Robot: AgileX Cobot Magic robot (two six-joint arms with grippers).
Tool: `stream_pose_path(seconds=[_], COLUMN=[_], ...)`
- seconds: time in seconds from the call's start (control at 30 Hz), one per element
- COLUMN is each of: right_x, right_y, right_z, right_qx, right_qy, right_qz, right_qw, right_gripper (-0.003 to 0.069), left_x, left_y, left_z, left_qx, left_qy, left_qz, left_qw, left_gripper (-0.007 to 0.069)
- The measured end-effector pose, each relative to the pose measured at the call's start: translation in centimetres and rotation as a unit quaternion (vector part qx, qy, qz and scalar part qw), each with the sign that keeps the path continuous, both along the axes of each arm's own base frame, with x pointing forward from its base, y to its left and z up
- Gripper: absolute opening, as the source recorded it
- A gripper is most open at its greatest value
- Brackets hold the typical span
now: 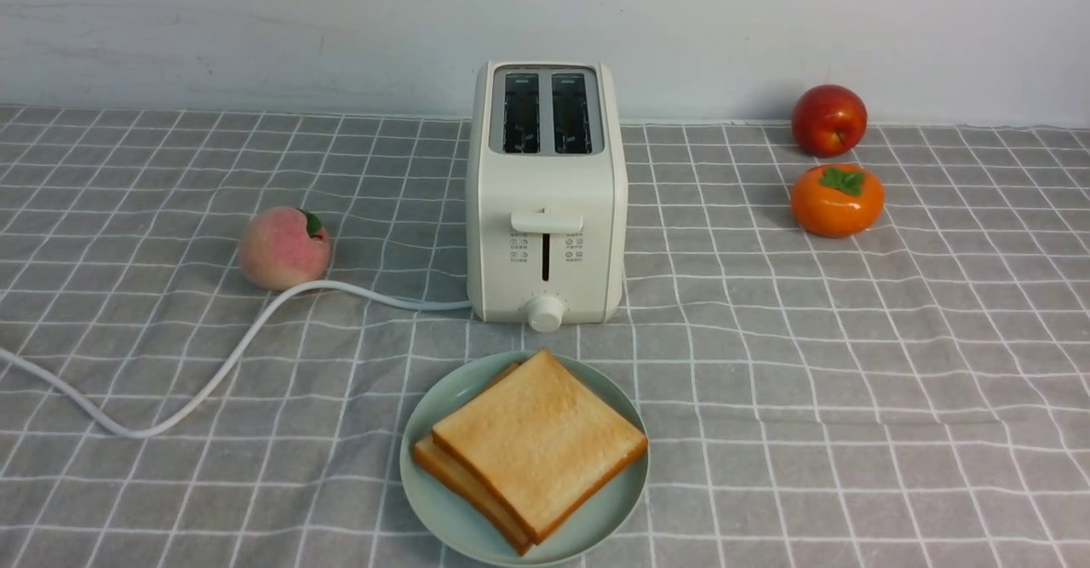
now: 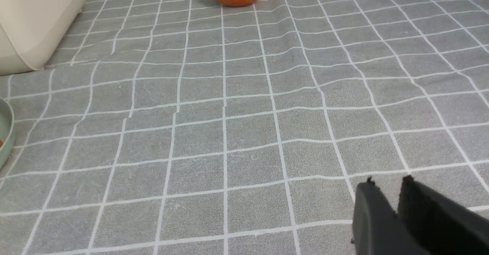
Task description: Take toasted bread from bread machine on grey coffee table place on plate.
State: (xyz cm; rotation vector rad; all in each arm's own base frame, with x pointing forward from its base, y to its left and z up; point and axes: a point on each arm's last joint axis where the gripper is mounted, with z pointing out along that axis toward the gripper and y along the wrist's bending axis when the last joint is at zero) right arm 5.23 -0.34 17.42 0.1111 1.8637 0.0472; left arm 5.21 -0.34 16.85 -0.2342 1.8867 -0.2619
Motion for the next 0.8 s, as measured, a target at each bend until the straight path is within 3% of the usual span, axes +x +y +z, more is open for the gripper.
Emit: stream_pose_path(seconds=[0.8], right_x=[0.0], right_y=[0.0], right_z=[0.0], right_qx=[0.0], right_qy=[0.0], right_qz=[0.0], right_qw=[1.0], right_gripper=[0.0142], left_x=[0.0], left_y=[0.0], left_z=[-0.01], left_qx=[0.0], left_qy=[0.001], left_qz=[0.0], left_qw=[1.0], left_gripper=[0.0109])
